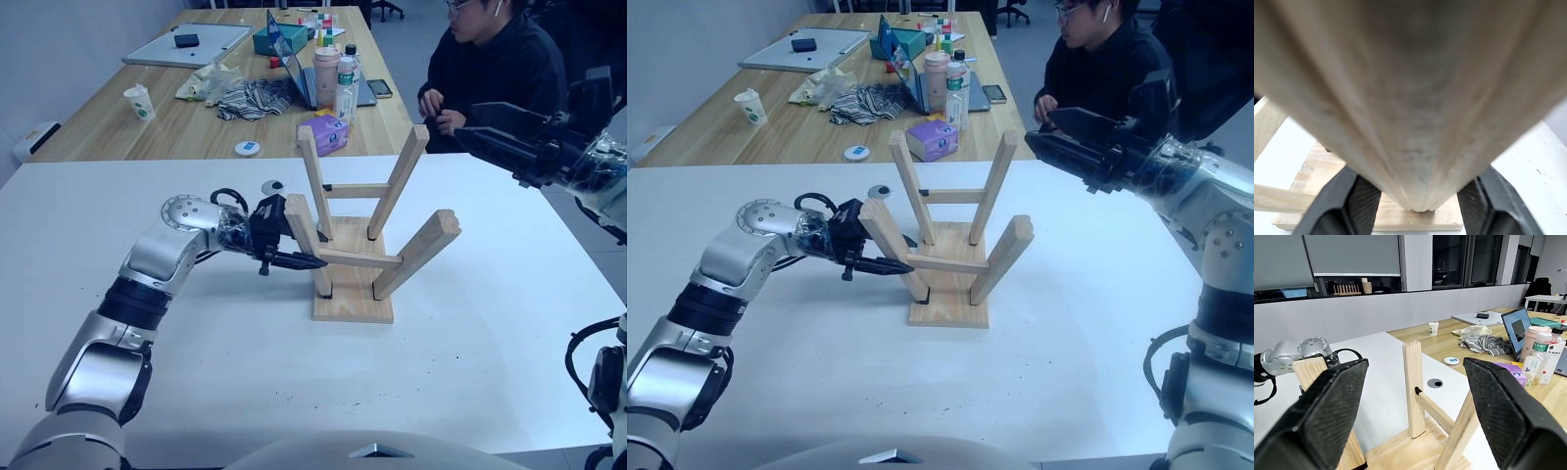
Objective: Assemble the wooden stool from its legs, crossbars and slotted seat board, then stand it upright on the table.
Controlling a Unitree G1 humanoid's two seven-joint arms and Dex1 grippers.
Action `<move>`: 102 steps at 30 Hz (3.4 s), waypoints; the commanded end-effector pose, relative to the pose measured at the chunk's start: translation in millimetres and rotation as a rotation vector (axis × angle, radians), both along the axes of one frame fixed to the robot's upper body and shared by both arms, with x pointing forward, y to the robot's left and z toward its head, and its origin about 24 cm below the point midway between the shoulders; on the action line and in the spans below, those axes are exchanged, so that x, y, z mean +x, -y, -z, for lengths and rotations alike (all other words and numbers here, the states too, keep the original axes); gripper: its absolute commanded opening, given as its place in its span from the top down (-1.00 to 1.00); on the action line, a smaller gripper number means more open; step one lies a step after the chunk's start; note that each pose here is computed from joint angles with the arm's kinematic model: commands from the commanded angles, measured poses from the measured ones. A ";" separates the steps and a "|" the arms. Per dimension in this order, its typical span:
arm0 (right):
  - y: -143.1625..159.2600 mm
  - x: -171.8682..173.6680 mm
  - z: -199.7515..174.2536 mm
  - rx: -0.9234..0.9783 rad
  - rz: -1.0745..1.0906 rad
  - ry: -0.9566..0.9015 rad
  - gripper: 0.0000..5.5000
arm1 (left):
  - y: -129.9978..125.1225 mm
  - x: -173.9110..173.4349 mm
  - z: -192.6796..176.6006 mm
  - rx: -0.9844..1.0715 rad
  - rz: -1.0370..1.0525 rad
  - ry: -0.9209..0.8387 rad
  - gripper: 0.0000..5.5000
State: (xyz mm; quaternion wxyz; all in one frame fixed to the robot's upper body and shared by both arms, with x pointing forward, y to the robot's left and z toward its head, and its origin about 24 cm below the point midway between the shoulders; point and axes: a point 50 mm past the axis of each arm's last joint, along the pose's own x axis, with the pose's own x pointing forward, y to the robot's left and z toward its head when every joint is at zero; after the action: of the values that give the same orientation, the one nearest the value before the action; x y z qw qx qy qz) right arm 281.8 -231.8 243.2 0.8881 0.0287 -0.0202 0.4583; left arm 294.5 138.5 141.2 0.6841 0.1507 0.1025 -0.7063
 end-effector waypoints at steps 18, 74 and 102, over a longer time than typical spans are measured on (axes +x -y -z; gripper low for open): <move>-12.5 -4.7 26.9 -0.033 -0.010 -0.037 -0.30 | -95.7 -125.0 224.8 0.856 -0.209 -0.672 0.27; -153.3 -54.7 189.4 -0.295 0.135 -0.248 -0.15 | -66.9 -9.0 61.9 0.060 -0.578 -0.287 -0.49; -35.5 -57.5 213.1 -0.801 -0.462 0.162 0.29 | -92.4 -12.3 90.7 -0.004 -0.478 -0.172 -0.49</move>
State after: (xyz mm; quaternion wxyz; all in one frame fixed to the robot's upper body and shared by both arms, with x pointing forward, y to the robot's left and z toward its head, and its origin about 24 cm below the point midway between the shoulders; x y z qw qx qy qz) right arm 211.5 -163.8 49.3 0.7258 -0.2301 0.0356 0.6473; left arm 290.3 239.1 53.1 0.8430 0.0581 0.2000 -0.4960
